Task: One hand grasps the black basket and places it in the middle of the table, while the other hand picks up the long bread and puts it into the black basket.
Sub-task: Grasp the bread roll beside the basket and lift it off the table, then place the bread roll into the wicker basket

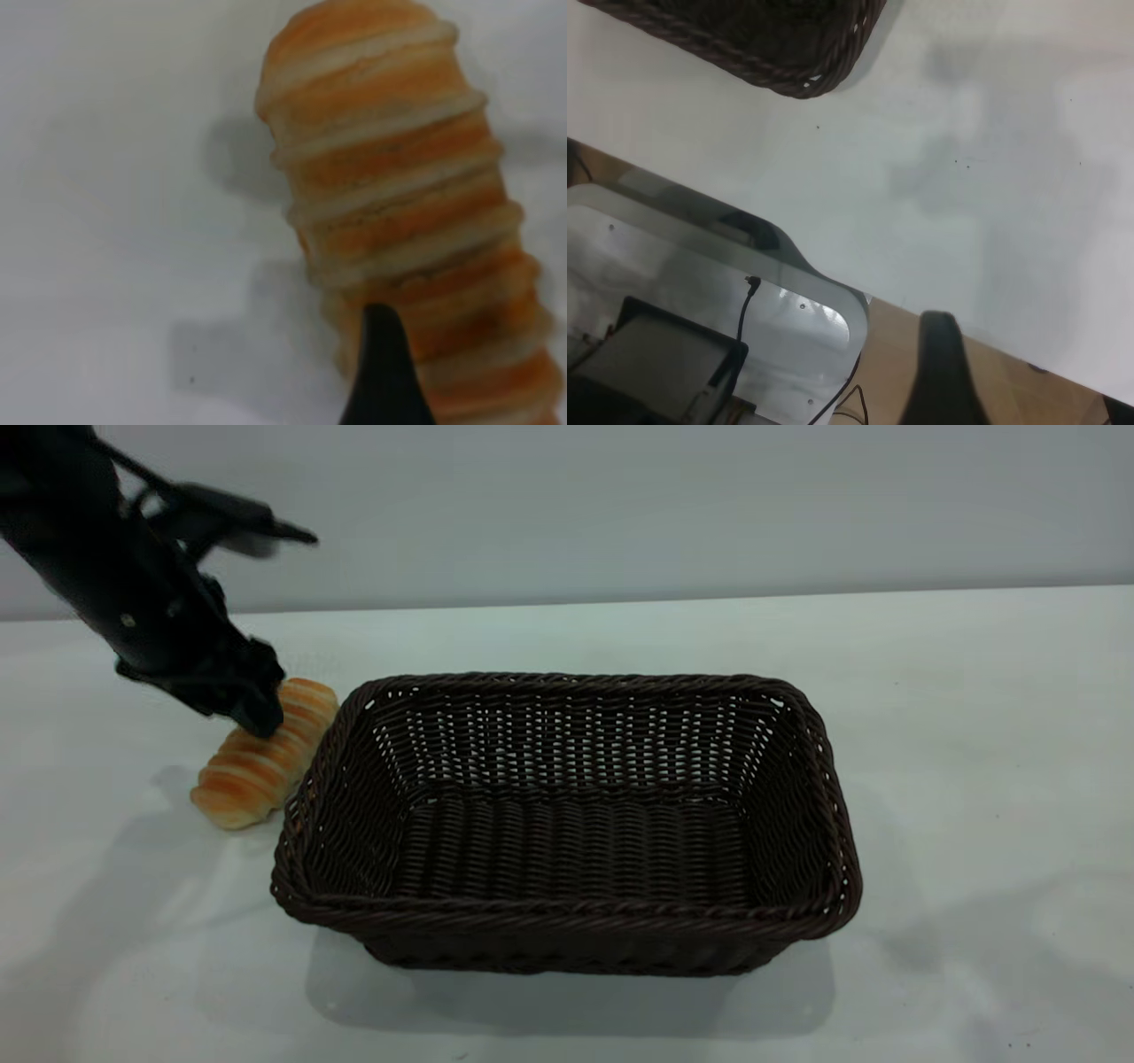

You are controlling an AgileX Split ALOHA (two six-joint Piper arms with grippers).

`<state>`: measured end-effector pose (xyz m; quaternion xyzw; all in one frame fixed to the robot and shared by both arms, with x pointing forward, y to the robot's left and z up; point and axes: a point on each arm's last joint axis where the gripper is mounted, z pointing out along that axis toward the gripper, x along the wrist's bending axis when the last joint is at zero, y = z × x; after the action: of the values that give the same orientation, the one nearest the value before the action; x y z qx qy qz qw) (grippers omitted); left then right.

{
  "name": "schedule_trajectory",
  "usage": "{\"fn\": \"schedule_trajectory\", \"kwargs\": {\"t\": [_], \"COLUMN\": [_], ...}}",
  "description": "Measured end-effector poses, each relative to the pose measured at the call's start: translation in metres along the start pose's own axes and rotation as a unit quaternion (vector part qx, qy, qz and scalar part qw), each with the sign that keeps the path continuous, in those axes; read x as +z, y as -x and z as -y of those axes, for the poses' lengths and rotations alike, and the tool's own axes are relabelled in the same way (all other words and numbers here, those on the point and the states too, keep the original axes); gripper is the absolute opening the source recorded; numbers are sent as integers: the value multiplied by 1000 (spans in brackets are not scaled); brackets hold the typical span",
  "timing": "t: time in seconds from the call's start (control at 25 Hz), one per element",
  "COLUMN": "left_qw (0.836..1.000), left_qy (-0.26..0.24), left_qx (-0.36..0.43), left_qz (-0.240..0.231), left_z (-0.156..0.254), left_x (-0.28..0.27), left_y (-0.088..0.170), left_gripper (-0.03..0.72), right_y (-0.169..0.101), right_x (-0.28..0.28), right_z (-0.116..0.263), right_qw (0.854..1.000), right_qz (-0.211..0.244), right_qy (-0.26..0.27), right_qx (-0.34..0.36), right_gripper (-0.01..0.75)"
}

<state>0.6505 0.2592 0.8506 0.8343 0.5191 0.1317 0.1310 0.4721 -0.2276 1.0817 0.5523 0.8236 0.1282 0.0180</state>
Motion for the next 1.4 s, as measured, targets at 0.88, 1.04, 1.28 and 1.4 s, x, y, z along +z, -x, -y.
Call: {"fn": "schedule_trajectory", "kwargs": {"t": [0.88, 1.04, 1.28, 1.4], "left_qw": [996, 996, 989, 986], "left_qy": [83, 67, 14, -10], "left_qx": [-37, 28, 108, 127], "left_qz": [10, 50, 96, 106], "left_z": [-40, -47, -41, -36], "left_x": [-100, -112, -97, -83], "left_y": [28, 80, 148, 165], "left_gripper": [76, 76, 75, 93], "right_y": [-1, -1, -1, -1], "right_x": [0, 0, 0, 0], "right_z": [0, 0, 0, 0], "right_qw": [1000, 1000, 1000, 1000], "right_qz": [-5, -5, -5, -5], "right_qy": [1, 1, 1, 1], "right_qx": [8, 8, 8, 8], "right_gripper": [577, 577, 577, 577]}}
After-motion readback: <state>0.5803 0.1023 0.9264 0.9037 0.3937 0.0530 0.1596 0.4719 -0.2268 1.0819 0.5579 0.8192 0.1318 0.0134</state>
